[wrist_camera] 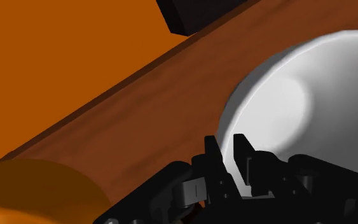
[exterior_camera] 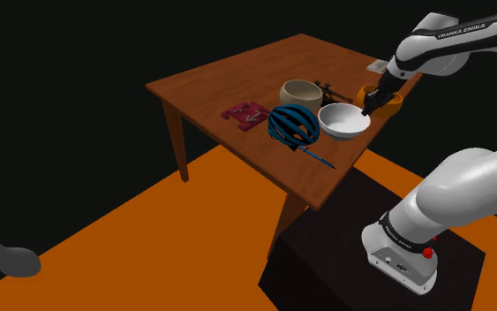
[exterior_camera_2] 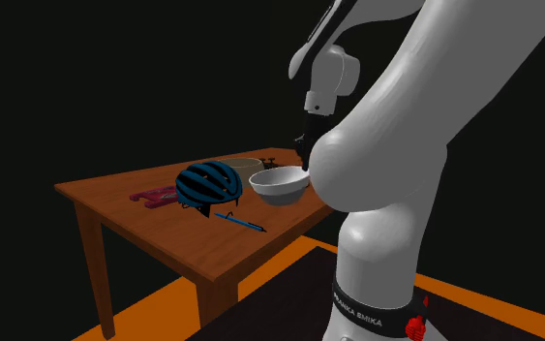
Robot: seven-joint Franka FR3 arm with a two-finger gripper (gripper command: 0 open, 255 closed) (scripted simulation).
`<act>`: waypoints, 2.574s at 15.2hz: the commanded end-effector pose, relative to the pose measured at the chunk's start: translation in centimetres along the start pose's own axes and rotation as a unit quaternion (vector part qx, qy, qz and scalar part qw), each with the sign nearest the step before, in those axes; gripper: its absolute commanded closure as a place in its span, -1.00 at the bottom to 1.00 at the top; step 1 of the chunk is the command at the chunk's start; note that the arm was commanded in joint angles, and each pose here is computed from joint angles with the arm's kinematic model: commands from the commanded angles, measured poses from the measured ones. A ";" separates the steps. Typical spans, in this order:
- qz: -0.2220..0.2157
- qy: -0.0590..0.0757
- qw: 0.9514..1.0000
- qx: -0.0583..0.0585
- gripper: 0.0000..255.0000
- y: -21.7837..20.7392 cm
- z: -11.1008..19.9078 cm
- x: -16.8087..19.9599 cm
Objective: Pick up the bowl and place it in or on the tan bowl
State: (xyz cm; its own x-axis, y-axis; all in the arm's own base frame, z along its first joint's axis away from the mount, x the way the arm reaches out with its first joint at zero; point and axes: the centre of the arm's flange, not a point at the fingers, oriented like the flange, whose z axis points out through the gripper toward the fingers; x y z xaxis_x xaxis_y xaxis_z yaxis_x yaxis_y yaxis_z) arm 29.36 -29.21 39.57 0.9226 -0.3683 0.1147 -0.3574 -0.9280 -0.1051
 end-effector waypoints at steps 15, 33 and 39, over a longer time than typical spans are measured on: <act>0.000 0.000 1.000 0.000 1.00 -0.9 -8.3 1.0; 0.000 0.000 1.000 0.000 1.00 -3.4 -15.4 8.0; 0.000 0.000 1.000 0.000 1.00 -5.6 -16.1 15.6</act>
State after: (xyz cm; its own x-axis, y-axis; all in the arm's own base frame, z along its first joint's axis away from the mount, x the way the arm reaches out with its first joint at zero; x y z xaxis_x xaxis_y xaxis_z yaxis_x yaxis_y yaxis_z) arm 42.10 -30.61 57.44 0.9223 -0.3695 0.1136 -0.3587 -0.9275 -0.1048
